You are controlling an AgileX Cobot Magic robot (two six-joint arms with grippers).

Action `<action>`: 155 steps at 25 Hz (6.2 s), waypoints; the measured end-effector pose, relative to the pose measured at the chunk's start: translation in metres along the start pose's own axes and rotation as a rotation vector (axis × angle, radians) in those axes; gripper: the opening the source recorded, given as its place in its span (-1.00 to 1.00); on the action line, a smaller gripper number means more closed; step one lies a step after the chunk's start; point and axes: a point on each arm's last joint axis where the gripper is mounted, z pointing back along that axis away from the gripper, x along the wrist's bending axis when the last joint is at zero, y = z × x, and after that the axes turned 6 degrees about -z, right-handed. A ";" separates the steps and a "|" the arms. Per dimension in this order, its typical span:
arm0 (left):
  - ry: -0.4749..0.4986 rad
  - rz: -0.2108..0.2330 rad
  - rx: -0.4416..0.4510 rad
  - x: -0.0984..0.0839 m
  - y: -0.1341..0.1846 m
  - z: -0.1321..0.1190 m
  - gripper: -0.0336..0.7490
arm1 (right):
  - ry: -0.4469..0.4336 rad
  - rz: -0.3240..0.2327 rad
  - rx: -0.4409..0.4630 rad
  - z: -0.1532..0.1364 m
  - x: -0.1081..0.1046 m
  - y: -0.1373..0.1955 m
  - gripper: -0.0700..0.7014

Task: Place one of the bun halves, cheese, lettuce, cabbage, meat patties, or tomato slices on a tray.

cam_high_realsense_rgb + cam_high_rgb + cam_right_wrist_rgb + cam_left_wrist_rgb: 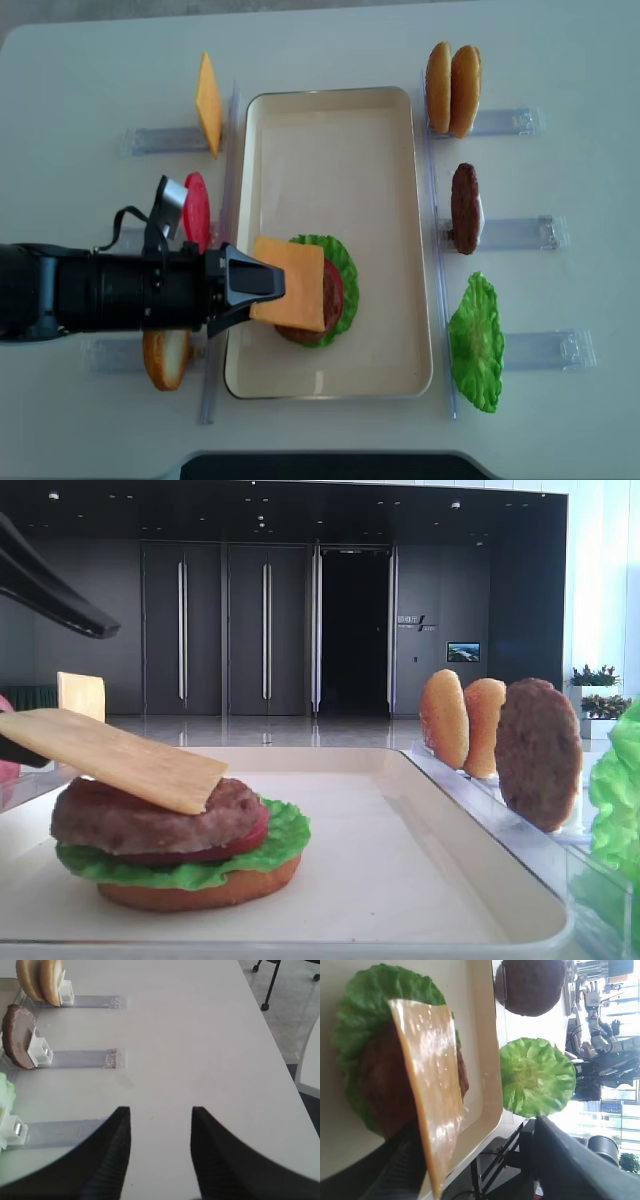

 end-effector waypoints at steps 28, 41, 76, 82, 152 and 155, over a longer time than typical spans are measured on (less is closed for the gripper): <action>-0.226 0.092 0.171 -0.004 -0.042 0.009 0.37 | 0.000 0.000 0.000 0.000 0.000 0.000 -0.09; -0.240 0.090 0.156 -0.008 -0.053 0.011 0.37 | 0.000 0.000 0.000 0.000 0.000 0.000 -0.09; -0.306 0.098 0.199 -0.011 -0.063 0.017 0.32 | 0.000 0.000 0.000 0.000 0.000 0.000 -0.09; -0.296 0.063 0.202 -0.020 -0.074 0.019 0.32 | 0.000 0.000 0.000 0.000 0.000 0.000 -0.09; -1.094 -0.450 -0.569 -0.090 0.140 0.177 0.22 | 0.000 0.000 0.000 0.000 0.000 0.000 -0.09; -1.094 -0.450 -0.569 -0.090 0.140 0.177 0.22 | 0.000 0.000 0.000 0.000 0.000 0.000 -0.09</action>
